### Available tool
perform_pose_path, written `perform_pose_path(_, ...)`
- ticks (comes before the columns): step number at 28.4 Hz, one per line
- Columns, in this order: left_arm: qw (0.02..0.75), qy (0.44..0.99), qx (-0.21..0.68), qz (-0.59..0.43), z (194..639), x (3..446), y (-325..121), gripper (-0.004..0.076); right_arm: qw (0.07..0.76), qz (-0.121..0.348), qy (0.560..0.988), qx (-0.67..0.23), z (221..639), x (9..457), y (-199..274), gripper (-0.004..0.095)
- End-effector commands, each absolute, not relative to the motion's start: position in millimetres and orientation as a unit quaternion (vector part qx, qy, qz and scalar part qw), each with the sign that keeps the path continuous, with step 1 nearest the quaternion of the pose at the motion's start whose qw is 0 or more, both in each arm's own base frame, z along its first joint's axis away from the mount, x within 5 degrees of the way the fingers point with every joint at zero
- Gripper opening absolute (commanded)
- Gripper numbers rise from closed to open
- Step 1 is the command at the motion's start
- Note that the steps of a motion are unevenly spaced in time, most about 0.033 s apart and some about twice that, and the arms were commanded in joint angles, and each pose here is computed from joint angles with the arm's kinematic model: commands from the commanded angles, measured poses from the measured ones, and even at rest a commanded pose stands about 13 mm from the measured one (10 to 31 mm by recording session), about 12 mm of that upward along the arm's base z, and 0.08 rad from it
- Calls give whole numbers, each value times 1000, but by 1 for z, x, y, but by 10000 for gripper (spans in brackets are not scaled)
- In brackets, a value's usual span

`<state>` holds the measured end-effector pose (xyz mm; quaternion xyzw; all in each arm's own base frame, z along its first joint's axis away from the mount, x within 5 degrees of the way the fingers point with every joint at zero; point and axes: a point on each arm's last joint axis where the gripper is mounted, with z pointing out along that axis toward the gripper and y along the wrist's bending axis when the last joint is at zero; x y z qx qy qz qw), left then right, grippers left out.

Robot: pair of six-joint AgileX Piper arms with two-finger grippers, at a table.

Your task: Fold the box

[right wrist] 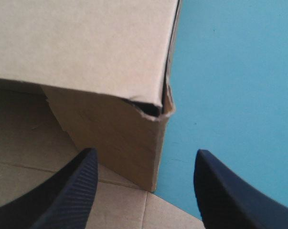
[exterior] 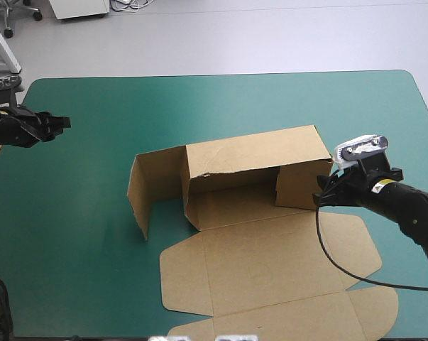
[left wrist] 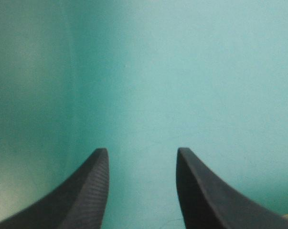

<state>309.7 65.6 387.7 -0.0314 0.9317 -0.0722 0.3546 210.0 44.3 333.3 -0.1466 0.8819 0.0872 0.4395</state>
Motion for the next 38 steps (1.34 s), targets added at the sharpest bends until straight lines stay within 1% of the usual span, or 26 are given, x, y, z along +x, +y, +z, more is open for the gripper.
perform_pose_path(1,409,909,-34,-75,411,304,62,322,480,81,863,-136,332,212,42,566)
perform_pose_path(6,409,908,-34,-78,411,304,61,309,481,90,861,-136,315,222,45,566)
perform_pose_path(12,409,908,-34,-78,411,304,61,309,442,83,881,-144,290,241,47,566)
perform_pose_path(21,406,911,-31,-65,410,303,63,309,427,118,886,-135,268,263,55,555)
perform_pose_path(22,406,911,-30,-63,410,303,64,309,427,119,886,-136,266,264,55,527)
perform_pose_path(24,406,912,-30,-58,410,303,64,304,426,122,887,-131,265,265,55,428)
perform_pose_path(27,404,913,-28,-52,410,303,65,299,431,119,885,-129,266,265,55,173)
perform_pose_path(29,404,913,-27,-47,409,303,66,299,439,119,881,-129,271,264,55,28)
perform_pose_path(30,403,914,-27,-46,409,303,66,299,444,119,879,-129,274,262,54,-21)
perform_pose_path(34,409,911,-28,-44,410,304,67,299,463,128,869,-118,288,255,54,-15)
perform_pose_path(37,412,909,-29,-44,411,304,67,298,486,151,855,-103,317,251,56,-14)
perform_pose_path(38,414,909,-29,-44,411,304,67,298,482,158,855,-107,327,251,57,-14)
